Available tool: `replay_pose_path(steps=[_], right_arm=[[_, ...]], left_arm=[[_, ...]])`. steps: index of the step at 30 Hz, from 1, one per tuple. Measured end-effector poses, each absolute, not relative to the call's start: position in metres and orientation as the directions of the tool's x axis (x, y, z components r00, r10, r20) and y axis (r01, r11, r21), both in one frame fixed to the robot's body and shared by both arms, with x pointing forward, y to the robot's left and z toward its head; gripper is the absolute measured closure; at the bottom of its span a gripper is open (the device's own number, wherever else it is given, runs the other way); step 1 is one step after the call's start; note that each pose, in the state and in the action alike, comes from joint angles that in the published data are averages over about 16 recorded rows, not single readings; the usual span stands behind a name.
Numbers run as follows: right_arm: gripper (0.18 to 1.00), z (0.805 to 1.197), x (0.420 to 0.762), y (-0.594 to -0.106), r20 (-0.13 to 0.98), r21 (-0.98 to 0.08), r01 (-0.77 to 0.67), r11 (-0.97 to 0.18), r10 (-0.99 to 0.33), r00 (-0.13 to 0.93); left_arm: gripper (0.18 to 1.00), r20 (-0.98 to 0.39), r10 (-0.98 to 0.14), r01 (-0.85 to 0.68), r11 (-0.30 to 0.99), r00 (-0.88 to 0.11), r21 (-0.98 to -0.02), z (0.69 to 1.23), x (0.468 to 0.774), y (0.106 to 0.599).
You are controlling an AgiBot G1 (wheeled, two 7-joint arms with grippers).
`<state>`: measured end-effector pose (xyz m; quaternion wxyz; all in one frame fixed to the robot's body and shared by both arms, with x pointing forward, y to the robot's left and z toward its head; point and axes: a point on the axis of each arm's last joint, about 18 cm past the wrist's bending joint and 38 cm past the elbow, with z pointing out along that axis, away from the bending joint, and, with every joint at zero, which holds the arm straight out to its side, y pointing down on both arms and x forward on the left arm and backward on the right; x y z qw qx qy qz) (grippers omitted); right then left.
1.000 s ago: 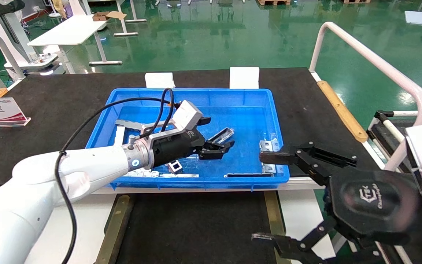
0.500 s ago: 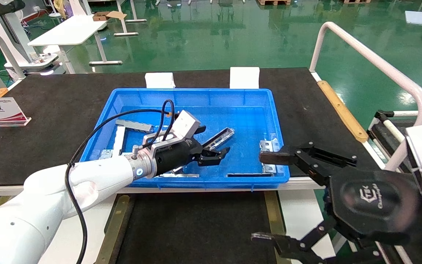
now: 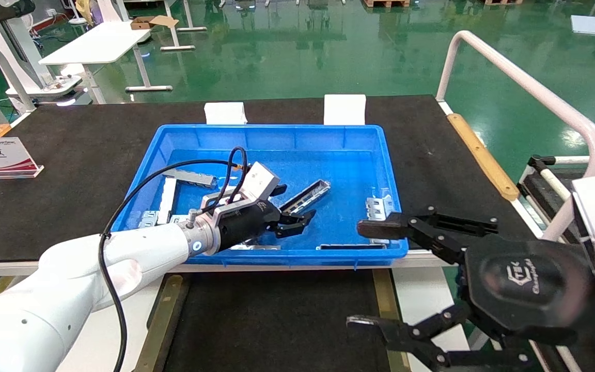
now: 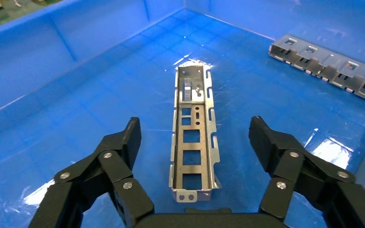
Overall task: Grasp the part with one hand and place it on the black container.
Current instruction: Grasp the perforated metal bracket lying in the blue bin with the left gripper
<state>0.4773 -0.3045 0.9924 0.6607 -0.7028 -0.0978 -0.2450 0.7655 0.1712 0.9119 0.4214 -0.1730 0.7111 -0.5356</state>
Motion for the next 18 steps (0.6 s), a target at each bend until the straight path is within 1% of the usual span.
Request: replay_pose_path(steps=[2, 6, 9, 12, 16, 18], right_arm=[[0.343, 0.9924, 0.4773, -0.3045, 0.474, -0.881, 0.461, -0.108, -0.186, 0.861], [0.43, 0.9924, 0.4773, -0.3045, 0.474, -0.881, 0.461, -0.108, -0.186, 0.861], [0.48, 0.9924, 0.4773, -0.3045, 0.474, -0.881, 0.461, -0.108, -0.186, 0.861], [0.56, 0.9924, 0.4773, -0.3045, 0.474, -0.881, 0.461, -0.108, -0.186, 0.861], [0.643, 0.9924, 0.4773, -0.3045, 0.474, -0.881, 0.461, -0.108, -0.186, 0.861], [0.695, 0.9924, 0.4773, -0.3045, 0.474, -0.881, 0.461, -0.108, -0.186, 0.861]], left_arm=[[0.324, -0.416, -0.698, 0.202, 0.372, -0.583, -0.906, 0.9104, 0.7658, 0.171], [0.384, -0.422, -0.697, 0.198, 0.382, -0.58, -0.903, 0.9074, 0.7664, 0.1706], [0.455, -0.425, -0.697, 0.196, 0.388, -0.578, -0.901, 0.9058, 0.7668, 0.1705], [0.514, -0.424, -0.699, 0.193, 0.388, -0.576, -0.901, 0.9051, 0.7672, 0.1704], [0.622, -0.42, -0.702, 0.192, 0.383, -0.575, -0.903, 0.9058, 0.7673, 0.1699], [0.659, -0.418, -0.703, 0.194, 0.379, -0.576, -0.905, 0.9074, 0.7671, 0.1695]])
